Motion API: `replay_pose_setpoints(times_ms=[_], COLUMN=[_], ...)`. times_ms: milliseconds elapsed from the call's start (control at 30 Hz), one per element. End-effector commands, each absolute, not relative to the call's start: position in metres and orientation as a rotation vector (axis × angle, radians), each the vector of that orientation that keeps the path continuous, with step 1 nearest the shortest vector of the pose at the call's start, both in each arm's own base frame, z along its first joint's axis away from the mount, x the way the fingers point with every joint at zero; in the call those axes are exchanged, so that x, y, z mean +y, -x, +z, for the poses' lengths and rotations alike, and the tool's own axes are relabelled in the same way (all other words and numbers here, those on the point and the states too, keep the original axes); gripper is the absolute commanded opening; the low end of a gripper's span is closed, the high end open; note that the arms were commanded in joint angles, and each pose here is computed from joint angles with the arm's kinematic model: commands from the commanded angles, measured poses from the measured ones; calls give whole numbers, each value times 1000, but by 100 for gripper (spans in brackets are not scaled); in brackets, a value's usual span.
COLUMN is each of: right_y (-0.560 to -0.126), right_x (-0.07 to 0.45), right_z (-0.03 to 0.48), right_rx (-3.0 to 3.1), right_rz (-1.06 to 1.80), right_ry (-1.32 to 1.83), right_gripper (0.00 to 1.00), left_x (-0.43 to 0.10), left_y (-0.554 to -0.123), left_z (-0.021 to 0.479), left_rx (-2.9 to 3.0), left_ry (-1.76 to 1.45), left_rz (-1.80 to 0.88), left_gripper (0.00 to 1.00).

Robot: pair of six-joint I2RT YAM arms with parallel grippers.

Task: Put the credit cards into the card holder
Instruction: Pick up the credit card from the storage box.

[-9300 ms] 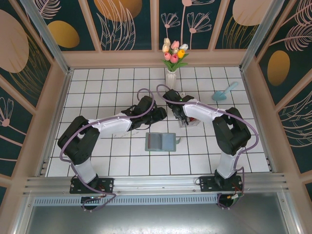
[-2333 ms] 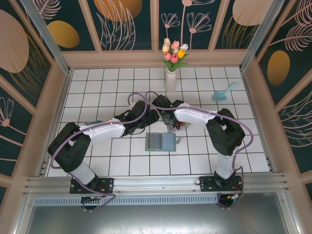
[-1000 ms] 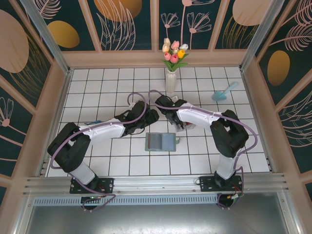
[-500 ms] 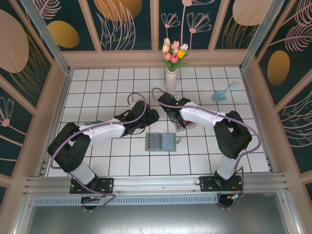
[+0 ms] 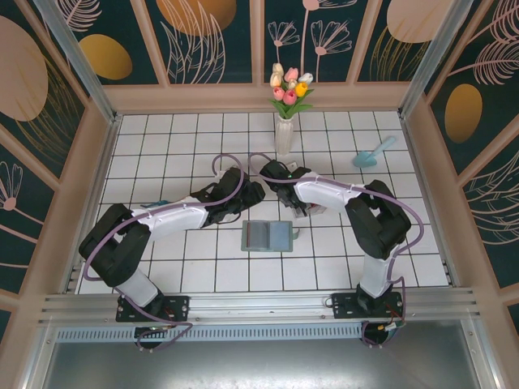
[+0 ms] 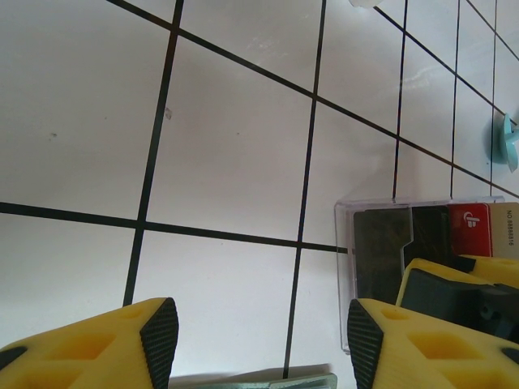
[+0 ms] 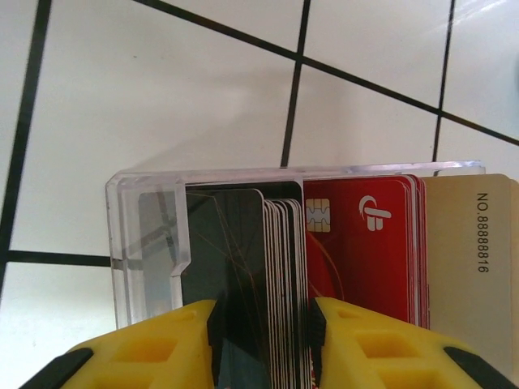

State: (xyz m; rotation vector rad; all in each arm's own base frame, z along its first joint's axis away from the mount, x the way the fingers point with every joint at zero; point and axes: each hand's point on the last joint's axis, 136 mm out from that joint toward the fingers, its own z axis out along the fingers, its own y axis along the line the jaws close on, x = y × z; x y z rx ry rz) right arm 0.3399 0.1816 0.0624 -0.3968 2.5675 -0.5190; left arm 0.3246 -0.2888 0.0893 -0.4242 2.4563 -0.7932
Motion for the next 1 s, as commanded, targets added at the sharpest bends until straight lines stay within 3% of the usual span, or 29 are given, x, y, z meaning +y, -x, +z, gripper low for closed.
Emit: replay_pose_setpoints(times_ms=[0,267,967], right_y=[-337,-339,-335], right_x=[164,158,172], right_z=[67,83,116], right_rx=[2536,2522,2533], right_rz=[-627,-612,-430], right_ry=[374,347,318], right_gripper=[32,22,9], left_x=[-291,-292,-291], left_y=[-326,-326,-327], left_z=[94,94,95], left_rx=[2450,2454,2451], left_ry=[408,403,399], left_rz=[-797,-801,-794], left_gripper=[60,60,60])
